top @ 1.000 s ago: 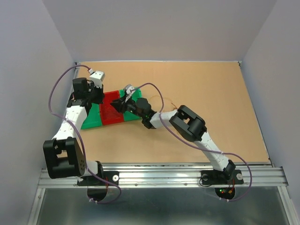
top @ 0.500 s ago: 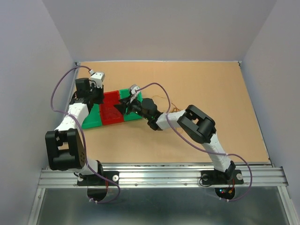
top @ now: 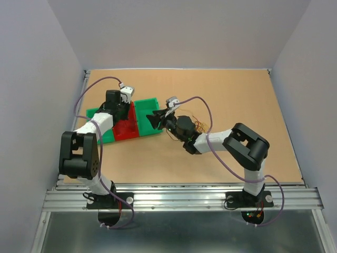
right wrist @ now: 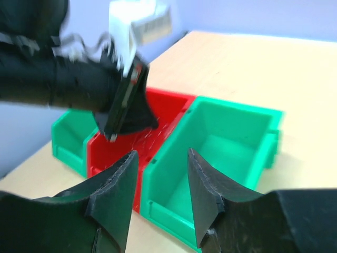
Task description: Untangle the cables
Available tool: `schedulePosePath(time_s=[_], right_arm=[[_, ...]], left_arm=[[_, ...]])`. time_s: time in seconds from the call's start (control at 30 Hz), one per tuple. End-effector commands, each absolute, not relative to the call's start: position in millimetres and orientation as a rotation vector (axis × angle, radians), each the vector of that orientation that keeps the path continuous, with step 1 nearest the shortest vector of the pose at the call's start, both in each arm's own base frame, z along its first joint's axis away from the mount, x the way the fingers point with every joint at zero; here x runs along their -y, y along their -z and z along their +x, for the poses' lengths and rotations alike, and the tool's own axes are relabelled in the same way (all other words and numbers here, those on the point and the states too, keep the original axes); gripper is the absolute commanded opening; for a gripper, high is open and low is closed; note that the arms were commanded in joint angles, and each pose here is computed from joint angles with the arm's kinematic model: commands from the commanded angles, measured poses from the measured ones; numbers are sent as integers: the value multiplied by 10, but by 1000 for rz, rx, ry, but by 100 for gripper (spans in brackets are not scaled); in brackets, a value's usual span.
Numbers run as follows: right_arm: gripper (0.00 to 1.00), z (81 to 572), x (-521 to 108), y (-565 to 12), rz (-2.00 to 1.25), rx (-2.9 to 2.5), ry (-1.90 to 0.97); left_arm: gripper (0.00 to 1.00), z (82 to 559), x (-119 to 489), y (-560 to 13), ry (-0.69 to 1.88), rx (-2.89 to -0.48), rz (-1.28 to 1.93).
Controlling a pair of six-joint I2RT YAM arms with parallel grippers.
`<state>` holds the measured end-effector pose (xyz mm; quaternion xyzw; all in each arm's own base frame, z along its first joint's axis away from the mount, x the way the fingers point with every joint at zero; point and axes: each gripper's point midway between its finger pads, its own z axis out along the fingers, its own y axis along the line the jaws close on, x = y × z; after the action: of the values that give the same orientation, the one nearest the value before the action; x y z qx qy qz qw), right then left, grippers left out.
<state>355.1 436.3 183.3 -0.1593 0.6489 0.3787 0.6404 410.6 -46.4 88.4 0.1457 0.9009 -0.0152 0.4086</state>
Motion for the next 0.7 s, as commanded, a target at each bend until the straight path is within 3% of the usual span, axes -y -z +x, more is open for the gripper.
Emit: schedulePosePath(time_s=[0.0,0.13,0.23,0.33,0.4,0.47,0.67], right_arm=[[48,3677,-3838,-2261,-159,-1398,-795],[48,3675,-3595,-2310,-112,-1397,-776],[48,3704,-3424,-2295,-72,-1418,-754],[48,3778,-3288,-2257,-78,-1518,-755],[48,3809,-3170,-2350,-86,-1541,-747],[48,3814,-3103,-2251,-125,-1634,-680],[49,3720,-2782,-2137,-163,-1771,-499]], left_arm=[[0,4231,374,-939,-53,-2258,344],[2,4229,353,-891,-80,-2271,342],[13,4237,308,-997,-111,-2240,322],[37,4213,310,-1274,-109,-2172,313],[45,4189,316,-1371,-105,-2147,317],[52,4167,326,-1507,-101,-2113,314],[60,4114,401,-1762,-91,-2062,329]])
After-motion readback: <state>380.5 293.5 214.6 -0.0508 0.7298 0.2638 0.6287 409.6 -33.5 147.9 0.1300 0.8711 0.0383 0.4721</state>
